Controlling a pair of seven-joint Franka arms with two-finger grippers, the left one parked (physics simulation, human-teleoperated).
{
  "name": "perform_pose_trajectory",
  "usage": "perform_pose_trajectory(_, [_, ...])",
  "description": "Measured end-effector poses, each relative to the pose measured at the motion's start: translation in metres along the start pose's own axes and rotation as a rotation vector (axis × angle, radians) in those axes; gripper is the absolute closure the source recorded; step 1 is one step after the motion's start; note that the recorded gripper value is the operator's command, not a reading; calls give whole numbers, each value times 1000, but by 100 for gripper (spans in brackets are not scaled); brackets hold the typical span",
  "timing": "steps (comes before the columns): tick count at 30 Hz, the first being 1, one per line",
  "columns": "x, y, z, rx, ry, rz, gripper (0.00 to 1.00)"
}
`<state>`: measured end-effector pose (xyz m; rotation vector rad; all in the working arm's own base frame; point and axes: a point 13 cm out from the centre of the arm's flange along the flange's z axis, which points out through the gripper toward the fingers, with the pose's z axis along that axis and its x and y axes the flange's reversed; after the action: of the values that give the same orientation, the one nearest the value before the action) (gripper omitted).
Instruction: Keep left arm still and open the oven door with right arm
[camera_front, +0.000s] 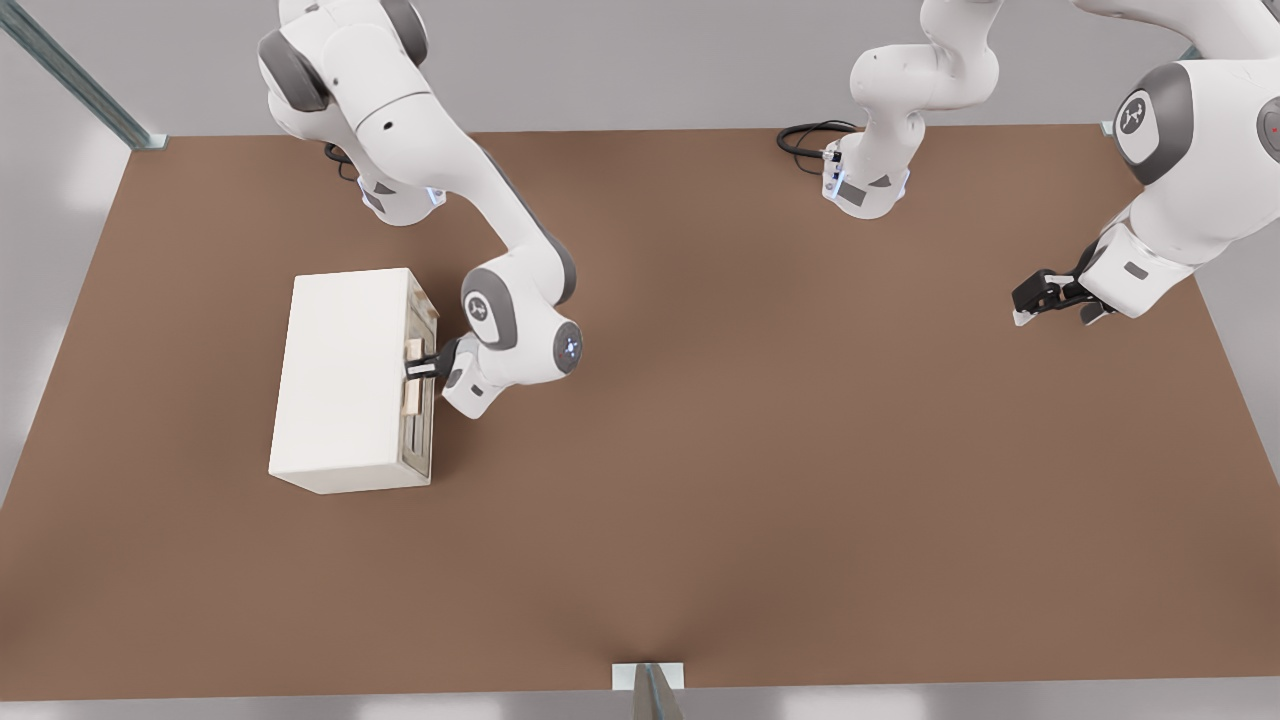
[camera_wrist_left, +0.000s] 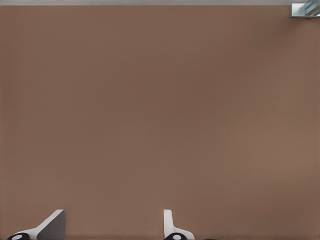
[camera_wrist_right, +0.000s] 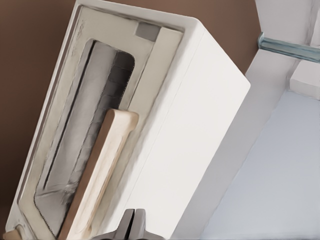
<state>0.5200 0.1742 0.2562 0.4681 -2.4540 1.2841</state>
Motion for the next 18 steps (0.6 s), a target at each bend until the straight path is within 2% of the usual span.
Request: perform_pose_trajectory(18, [-15,26,29,31,-19,196,100])
